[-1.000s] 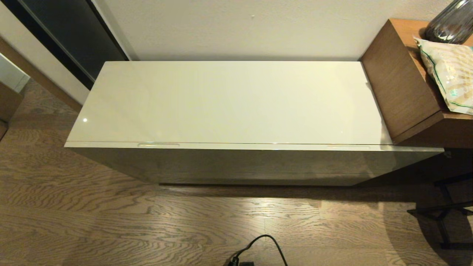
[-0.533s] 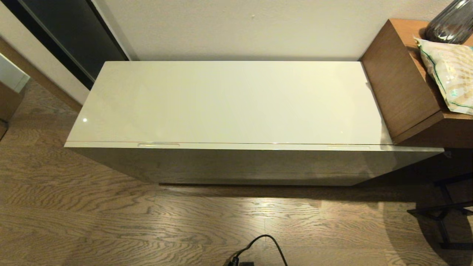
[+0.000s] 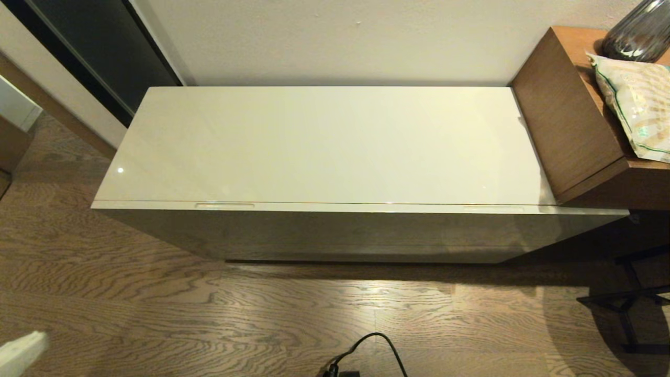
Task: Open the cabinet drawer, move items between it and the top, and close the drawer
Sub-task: Open the drawer
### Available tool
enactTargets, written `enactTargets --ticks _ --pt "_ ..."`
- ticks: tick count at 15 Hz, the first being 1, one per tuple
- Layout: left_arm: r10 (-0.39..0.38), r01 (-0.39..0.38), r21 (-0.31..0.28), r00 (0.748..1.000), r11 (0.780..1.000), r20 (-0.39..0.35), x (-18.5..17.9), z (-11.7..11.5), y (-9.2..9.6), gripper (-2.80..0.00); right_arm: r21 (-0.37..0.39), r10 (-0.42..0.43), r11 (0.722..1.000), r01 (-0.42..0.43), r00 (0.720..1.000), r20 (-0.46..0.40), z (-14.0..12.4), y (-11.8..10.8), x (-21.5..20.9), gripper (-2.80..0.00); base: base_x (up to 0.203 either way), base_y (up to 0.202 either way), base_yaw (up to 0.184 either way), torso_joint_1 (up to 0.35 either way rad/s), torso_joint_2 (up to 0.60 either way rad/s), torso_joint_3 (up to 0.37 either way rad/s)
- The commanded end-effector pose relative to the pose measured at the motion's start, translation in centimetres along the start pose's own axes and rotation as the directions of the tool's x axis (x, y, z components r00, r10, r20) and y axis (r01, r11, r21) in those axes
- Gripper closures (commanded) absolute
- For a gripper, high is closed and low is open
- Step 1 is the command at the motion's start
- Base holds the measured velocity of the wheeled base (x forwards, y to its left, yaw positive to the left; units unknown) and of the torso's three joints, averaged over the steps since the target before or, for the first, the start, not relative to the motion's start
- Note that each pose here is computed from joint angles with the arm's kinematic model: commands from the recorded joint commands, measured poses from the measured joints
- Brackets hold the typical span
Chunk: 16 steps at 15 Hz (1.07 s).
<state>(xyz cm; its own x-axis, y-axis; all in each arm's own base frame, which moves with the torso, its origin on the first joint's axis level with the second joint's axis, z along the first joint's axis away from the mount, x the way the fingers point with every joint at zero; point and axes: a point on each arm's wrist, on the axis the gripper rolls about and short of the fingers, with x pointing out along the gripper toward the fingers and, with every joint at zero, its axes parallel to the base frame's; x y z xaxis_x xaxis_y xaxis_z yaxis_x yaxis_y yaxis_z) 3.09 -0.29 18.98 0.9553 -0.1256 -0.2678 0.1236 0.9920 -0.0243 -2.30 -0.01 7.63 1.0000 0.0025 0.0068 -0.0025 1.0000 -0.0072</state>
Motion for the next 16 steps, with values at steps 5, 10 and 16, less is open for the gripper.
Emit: enactTargets --ticks 5,10,16 --pt "-0.204 0.168 -0.139 0.928 0.976 -0.312 12.5 1.0 0.8 0.0 -0.013 0.002 1.0 -0.002 1.0 0.002 0.0 0.0 0.0 0.0 0.0 0.0 0.0 0.0 0.0 0.0" --pt "-0.194 0.17 -0.126 0.955 0.977 -0.222 20.4 0.1 1.1 0.0 -0.004 0.002 1.0 -0.002 1.0 -0.001 0.0 0.0 0.0 0.0 0.0 0.0 0.0 0.0 0.0 0.0" --pt "-0.008 0.001 -0.043 0.988 0.999 -0.156 26.5 2.4 -0.5 0.0 -0.011 0.002 1.0 -0.002 1.0 0.001 0.0 0.0 0.0 0.0 0.0 0.0 0.0 0.0 0.0 0.0"
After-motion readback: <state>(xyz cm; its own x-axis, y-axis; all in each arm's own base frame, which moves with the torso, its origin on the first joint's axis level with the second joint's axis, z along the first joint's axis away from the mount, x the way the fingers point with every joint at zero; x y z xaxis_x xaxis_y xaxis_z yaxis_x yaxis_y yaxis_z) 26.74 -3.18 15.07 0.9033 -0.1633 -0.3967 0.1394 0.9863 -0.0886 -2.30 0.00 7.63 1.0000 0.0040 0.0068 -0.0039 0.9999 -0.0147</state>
